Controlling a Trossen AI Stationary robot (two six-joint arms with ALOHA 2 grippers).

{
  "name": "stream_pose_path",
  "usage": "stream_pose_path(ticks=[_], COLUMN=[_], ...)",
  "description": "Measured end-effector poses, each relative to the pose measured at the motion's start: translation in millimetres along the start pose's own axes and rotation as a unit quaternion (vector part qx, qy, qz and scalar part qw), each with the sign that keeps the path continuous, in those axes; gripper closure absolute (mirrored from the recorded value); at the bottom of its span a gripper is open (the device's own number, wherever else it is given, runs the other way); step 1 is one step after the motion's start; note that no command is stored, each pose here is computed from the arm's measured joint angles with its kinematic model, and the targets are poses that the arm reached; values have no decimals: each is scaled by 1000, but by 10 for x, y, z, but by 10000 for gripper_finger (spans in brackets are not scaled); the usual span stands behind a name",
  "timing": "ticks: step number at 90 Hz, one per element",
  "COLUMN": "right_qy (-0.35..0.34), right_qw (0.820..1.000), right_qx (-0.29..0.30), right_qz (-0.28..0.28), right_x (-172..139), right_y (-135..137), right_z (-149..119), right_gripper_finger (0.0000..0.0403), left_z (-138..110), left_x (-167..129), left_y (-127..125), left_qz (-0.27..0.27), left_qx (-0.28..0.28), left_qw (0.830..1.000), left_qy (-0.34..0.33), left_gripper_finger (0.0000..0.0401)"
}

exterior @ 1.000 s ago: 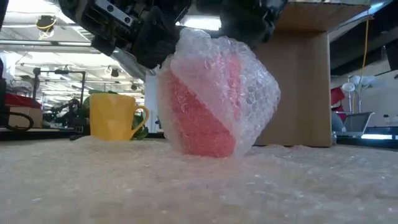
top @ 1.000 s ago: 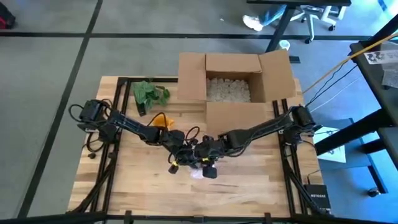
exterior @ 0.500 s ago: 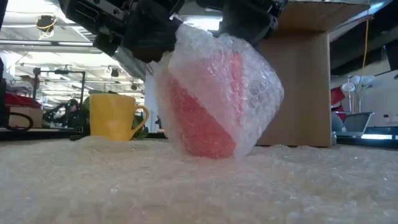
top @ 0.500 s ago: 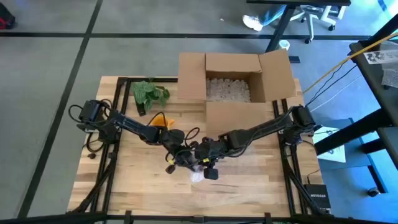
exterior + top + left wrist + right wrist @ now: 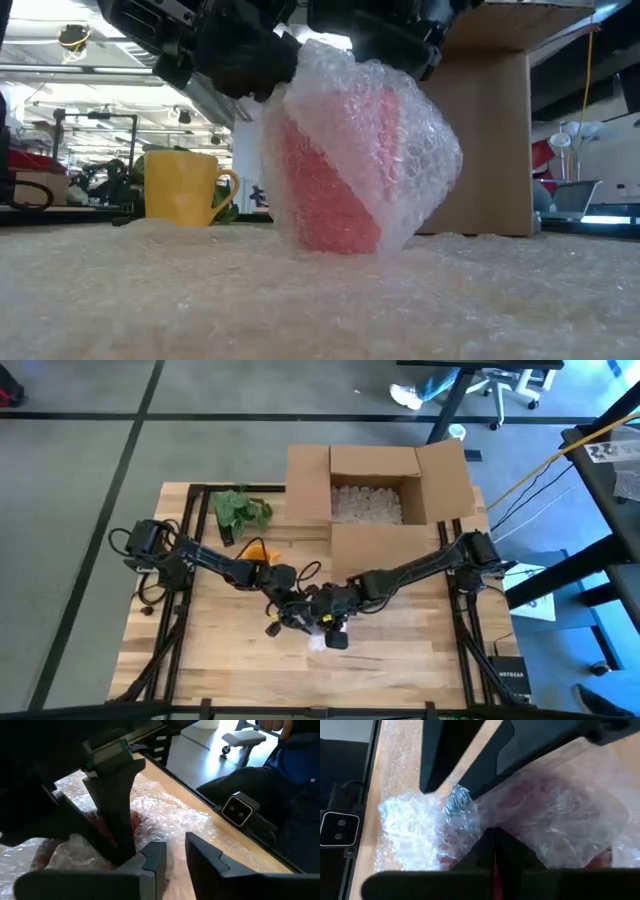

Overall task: Wrap mug
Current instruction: Wrap the orange mug with the bubble wrap

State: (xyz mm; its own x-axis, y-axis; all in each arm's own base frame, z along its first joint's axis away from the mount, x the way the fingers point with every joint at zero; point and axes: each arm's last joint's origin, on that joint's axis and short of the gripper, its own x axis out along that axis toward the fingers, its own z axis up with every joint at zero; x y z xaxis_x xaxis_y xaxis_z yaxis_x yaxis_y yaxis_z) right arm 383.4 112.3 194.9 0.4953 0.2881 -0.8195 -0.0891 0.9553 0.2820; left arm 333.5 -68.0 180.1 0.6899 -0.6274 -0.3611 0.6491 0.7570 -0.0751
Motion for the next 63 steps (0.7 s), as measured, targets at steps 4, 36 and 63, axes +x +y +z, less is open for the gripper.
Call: stream_pose_path(ticks=[4, 36, 63], right_qy=[0, -6, -1], right_qw=[1000, 1000, 1000], right_qx=[-4, -11, -8], right_qz=[0, 14, 4], right_x=[3, 12, 12], right_y=[-1, 11, 2], right_z=[0, 10, -3], right_gripper_finger=[402, 368, 390], left_z=[29, 257, 242], left_x=[-19, -184, -289], left_y=[-7, -81, -219], left_qz=[-1, -10, 2], left_qx=[8, 13, -42], left_qw=[1000, 999, 999], left_qy=[-5, -37, 30], left_gripper_finger=[332, 244, 231])
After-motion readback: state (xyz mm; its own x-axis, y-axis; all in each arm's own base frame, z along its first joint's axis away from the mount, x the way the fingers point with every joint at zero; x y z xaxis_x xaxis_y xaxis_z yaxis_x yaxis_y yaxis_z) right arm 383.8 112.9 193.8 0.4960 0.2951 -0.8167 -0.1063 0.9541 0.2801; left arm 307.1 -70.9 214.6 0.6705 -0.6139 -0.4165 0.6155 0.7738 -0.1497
